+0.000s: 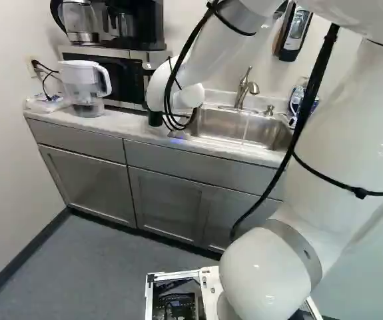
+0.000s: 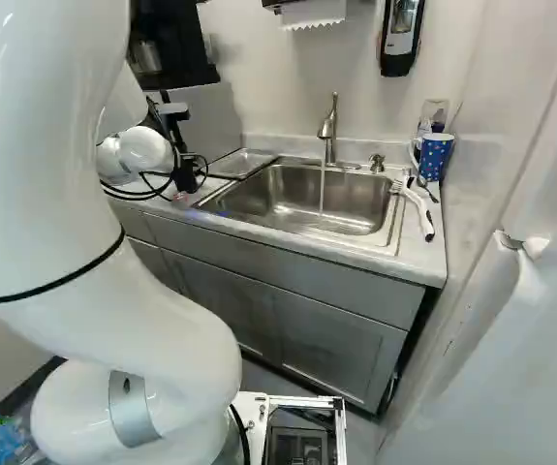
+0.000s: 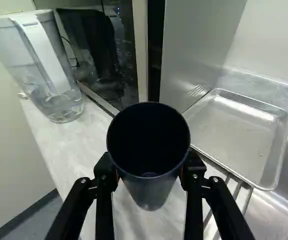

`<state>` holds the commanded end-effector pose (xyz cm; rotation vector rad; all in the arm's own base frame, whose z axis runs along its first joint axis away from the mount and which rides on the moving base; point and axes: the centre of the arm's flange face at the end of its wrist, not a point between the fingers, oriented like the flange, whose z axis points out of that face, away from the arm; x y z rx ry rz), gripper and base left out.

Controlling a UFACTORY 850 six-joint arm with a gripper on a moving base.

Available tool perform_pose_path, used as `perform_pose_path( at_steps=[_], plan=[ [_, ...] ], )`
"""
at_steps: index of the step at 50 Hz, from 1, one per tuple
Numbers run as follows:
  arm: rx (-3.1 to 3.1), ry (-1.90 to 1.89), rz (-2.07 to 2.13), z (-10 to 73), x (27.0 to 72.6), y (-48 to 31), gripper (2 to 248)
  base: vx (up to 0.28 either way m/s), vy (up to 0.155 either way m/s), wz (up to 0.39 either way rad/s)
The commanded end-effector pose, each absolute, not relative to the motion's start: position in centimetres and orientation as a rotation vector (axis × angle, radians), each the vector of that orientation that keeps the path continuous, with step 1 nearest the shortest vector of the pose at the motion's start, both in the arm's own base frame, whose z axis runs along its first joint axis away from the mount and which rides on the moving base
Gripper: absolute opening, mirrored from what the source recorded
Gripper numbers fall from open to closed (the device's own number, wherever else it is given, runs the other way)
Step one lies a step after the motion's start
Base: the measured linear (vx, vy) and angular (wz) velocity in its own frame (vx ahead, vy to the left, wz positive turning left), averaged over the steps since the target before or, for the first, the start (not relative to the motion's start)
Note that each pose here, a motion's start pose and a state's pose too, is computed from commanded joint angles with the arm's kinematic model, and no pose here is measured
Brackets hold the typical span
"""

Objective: Rinse the cup and place it in the tray

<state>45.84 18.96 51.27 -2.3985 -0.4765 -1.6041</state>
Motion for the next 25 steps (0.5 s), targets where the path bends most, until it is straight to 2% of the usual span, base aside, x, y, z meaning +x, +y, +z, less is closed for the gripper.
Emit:
perform_pose_path(
  at_steps=[25],
  plan=[
    [-2.383, -0.459, -1.636, 52.5, 46.2, 18.5, 126, 0.0, 0.0, 0.0]
  ],
)
